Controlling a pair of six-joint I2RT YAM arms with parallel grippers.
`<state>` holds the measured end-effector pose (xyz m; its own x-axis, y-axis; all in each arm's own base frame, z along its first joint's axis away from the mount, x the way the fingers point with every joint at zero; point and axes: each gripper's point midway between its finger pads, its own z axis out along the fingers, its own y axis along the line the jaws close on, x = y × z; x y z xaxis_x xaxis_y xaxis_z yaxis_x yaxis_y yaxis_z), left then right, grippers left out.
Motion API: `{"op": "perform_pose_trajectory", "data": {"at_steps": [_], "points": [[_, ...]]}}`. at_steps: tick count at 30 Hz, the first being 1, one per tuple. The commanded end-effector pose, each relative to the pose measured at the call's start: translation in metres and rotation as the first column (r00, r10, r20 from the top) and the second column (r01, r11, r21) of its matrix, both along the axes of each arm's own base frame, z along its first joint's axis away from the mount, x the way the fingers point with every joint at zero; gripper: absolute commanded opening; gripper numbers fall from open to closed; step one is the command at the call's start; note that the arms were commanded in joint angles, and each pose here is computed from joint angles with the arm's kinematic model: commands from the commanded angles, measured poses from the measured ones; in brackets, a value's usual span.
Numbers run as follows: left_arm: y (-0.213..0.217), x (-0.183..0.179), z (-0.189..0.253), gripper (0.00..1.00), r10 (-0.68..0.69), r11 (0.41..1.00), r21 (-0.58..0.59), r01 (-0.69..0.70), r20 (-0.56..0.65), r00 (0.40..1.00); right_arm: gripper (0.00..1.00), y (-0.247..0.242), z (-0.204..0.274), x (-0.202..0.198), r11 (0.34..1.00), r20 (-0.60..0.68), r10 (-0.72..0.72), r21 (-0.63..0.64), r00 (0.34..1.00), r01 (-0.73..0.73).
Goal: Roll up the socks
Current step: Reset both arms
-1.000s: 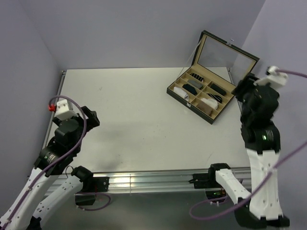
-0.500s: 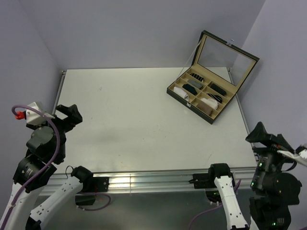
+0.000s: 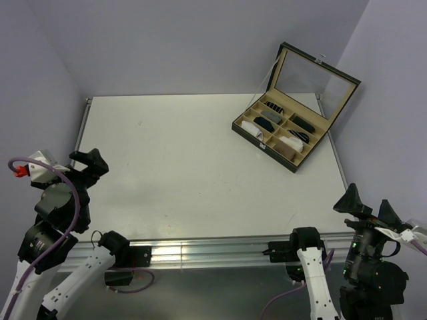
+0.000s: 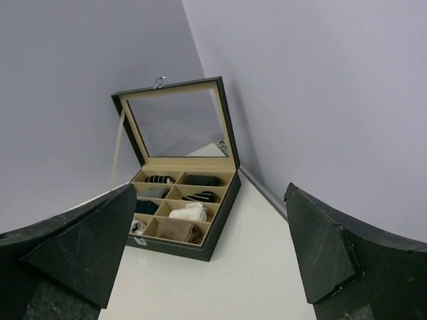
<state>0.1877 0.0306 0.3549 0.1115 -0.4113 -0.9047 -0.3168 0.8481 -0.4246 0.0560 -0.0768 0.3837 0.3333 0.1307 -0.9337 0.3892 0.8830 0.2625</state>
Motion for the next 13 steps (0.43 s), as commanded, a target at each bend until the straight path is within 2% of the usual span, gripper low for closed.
{"op": "perform_pose_trajectory", "data": {"at_steps": [1, 13], "points": [[0.001, 0.002, 0.007, 1.0, 0.022, 0.999, -0.041, -0.02, 0.04, 0.999, 1.0, 0.002, 0.004, 0.001, 1.0, 0.024, 0.023, -0.02, 0.999, -0.022], [-0.003, 0.009, 0.002, 0.99, 0.024, 0.999, -0.027, -0.024, 0.025, 0.999, 1.0, 0.006, -0.002, 0.019, 0.998, -0.019, 0.042, -0.035, 0.999, -0.043]]}}
